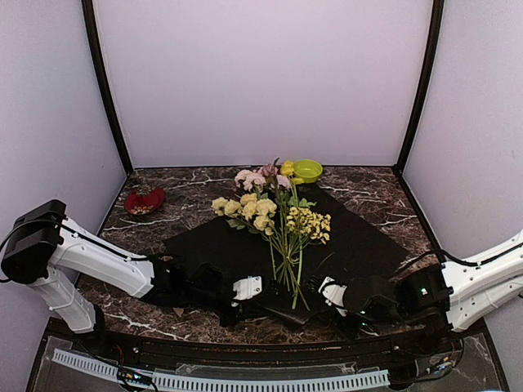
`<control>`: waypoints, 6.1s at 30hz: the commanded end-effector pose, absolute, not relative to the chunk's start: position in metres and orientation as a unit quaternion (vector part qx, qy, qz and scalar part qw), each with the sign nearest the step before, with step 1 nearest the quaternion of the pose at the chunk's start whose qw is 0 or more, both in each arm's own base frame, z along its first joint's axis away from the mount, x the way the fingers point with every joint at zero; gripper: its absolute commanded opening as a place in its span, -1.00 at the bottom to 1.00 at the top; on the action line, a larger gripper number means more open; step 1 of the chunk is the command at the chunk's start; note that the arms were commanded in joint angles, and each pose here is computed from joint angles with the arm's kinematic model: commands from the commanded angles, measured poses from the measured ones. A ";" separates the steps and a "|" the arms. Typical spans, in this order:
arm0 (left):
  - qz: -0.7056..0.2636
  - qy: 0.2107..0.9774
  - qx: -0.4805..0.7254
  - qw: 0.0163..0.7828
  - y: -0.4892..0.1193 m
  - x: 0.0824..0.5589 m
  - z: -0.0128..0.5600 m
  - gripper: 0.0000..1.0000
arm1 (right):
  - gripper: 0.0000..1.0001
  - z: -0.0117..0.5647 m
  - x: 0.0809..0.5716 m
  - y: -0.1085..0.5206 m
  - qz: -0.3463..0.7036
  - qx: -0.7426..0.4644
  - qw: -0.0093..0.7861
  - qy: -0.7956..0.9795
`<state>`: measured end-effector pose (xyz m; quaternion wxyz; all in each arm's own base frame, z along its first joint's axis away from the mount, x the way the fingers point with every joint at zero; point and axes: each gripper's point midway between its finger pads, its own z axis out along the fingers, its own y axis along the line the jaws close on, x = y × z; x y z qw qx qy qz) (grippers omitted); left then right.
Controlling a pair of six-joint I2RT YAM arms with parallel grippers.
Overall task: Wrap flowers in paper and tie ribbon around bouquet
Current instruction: Pass from the left arm to the right, then fold the bottom corner of the flattened wrapping paper at the center of the board, then press the fold line on the 1/4-folded wrapping paper.
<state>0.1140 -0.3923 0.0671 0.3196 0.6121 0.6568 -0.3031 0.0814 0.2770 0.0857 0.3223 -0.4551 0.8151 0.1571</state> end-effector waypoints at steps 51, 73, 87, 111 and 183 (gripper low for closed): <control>-0.262 0.743 0.495 0.367 -0.376 0.150 0.079 -1.00 | -1.00 0.090 0.147 0.269 0.183 -0.341 0.259 0.885; -0.217 0.812 0.450 0.302 -0.368 0.161 0.024 -1.00 | -0.46 0.131 0.163 0.279 0.205 -0.277 0.255 0.903; -0.223 0.814 0.450 0.292 -0.366 0.157 0.023 -1.00 | -0.58 0.046 0.128 0.286 0.259 -0.215 0.136 0.932; -0.151 0.782 0.428 0.428 -0.352 0.166 0.120 0.20 | -0.70 -0.012 0.113 0.234 0.164 -0.162 0.087 0.969; -0.174 0.883 0.376 0.220 -0.333 0.129 -0.001 -0.49 | -0.65 0.073 0.134 0.255 0.186 -0.182 0.155 0.953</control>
